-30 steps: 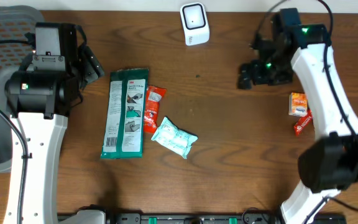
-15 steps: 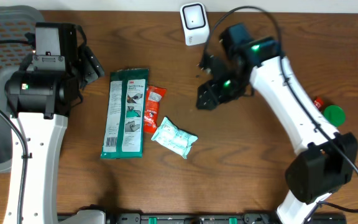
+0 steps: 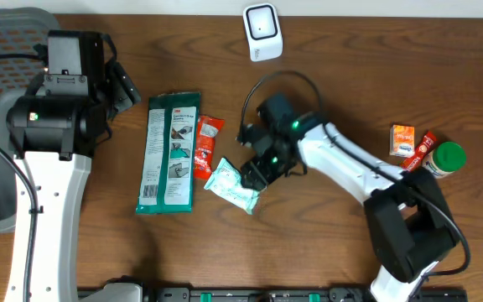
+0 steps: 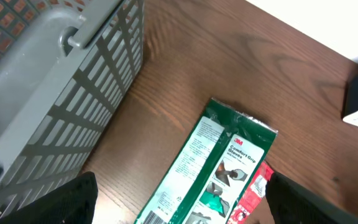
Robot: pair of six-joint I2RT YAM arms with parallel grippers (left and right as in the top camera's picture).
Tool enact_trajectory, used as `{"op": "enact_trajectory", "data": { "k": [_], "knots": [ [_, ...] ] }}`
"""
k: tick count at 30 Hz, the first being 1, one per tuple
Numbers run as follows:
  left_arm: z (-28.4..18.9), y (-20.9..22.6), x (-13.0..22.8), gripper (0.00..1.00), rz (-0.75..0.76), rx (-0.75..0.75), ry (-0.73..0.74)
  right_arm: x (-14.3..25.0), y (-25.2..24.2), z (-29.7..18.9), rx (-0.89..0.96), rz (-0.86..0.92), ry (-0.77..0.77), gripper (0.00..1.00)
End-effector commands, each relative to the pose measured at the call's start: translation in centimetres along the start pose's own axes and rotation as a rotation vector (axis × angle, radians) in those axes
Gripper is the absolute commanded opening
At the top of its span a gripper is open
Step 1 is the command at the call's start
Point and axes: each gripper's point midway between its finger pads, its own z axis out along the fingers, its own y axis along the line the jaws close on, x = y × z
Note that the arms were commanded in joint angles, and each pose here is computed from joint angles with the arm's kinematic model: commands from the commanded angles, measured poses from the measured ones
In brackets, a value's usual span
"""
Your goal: Scan the item barcode
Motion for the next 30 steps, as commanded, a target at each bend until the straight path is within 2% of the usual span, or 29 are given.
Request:
{"op": "enact_trajectory", "data": {
  "k": [1,4,6,9,11,13,17,21,28,30],
  "knots": [
    [-0.2,0.2,-0.5,0.87,-0.004,-0.009,-0.014,1.4,0.7,2.0,-0.020,0.009,0.017,0.74],
    [-0.2,0.2,-0.5,0.86,-0.004,-0.009,-0.014,2.1,1.3,3.4,-0.025,-0.001,0.009,0.73],
    [-0.2,0.2,-0.5,0.87,-0.004,-0.009,-0.014,2.5,1.5,3.8,-0.027,0.007,0.011,0.65],
    [-0.2,0.2,-0.5,0.87,-0.004,-0.009,-0.014,2.9,1.9,4.2,-0.030,0.009,0.019,0.44],
    [-0.2,0.2,-0.5,0.87,-0.004,-0.009,-0.014,2.7,1.7,3.8,-0.028,0.015,0.017,0.22],
    [-0.2,0.2,-0.5,0.87,-0.004,-0.009,-0.014,2.0,1.2,2.6,-0.022,0.034,-0.002,0.15],
    [-0.2,0.2,-0.5,0.87,-0.004,-0.009,-0.014,0.6,0.0,-0.6,0.017,0.060,-0.057,0.10],
    [-0.2,0.2,-0.5,0.87,-0.004,-0.009,-0.014,0.5,-3.1,-4.4,0.194,0.090,-0.102,0.03],
    [-0.2,0.2,-0.5,0.87,-0.004,-0.009,-0.014,3.8,-10.2,-13.2,0.775,0.154,-0.080,0.01],
    [-0.2,0.2,-0.5,0.87,-0.004,-0.009,-0.014,4.4,-11.1,-14.5,0.868,0.187,-0.078,0.01]
  ]
}}
